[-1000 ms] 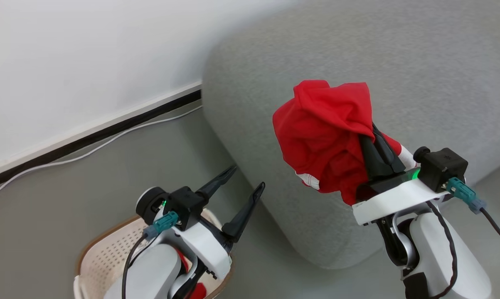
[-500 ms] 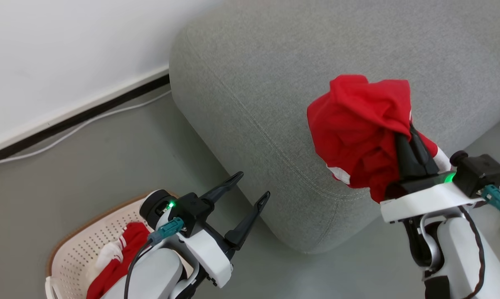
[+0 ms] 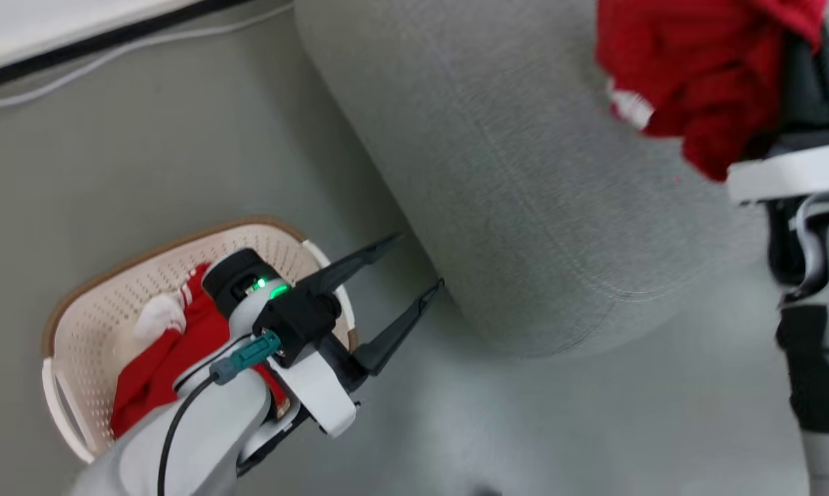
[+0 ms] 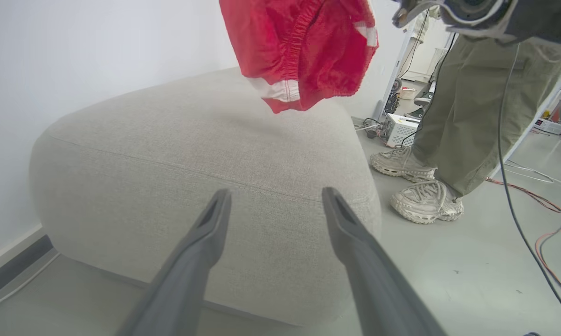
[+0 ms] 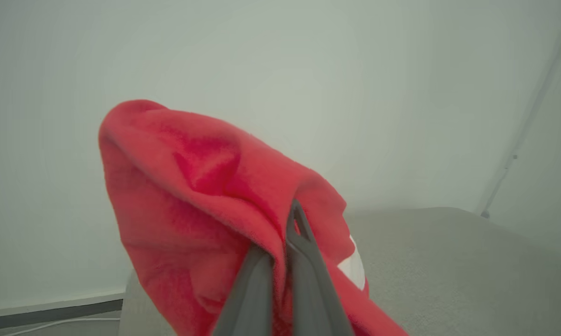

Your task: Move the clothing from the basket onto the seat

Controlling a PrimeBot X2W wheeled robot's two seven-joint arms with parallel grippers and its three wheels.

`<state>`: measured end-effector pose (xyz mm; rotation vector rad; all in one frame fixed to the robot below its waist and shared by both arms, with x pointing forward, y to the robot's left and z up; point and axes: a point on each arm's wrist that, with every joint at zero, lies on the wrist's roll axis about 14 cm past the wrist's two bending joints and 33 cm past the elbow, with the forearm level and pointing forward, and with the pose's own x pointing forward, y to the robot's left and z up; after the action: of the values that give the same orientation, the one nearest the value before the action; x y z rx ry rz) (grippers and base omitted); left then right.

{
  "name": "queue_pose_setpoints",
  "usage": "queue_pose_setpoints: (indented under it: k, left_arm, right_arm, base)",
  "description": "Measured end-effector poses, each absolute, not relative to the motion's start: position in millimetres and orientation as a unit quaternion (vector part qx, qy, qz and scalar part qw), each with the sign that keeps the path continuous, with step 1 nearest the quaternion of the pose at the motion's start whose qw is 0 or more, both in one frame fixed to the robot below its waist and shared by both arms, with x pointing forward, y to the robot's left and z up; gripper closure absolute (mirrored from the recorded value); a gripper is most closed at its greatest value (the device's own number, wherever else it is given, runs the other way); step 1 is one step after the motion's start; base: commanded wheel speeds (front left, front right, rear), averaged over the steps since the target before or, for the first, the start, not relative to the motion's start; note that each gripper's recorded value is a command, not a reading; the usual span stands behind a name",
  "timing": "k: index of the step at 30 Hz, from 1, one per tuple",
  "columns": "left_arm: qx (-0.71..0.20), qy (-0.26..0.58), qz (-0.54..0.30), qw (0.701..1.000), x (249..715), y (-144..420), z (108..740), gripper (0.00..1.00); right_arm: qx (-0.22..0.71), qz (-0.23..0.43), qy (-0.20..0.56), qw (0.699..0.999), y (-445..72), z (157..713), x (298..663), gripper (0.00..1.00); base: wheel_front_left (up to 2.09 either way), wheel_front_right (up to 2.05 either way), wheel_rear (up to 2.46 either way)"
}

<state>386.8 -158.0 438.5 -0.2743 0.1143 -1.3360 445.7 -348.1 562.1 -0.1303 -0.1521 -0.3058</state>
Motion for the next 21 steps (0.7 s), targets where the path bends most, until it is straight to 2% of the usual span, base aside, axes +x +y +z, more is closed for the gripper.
queue_pose_setpoints:
  k: [13, 21]
  left_arm:
    - [-0.143, 0.022, -0.601, 0.786, 433, -136, 419, 0.0]
    - [-0.155, 0.038, -0.582, 0.797, 443, -122, 394, 0.0]
  right_arm:
    - [-0.155, -0.164, -0.04, 0.973, -388, 538, 545, 1.0]
    - [-0.202, -0.205, -0.018, 0.958, -428, 529, 583, 1.0]
  base:
    - [0.0, 0.0, 0.0]
    - [0.0, 0.0, 0.0]
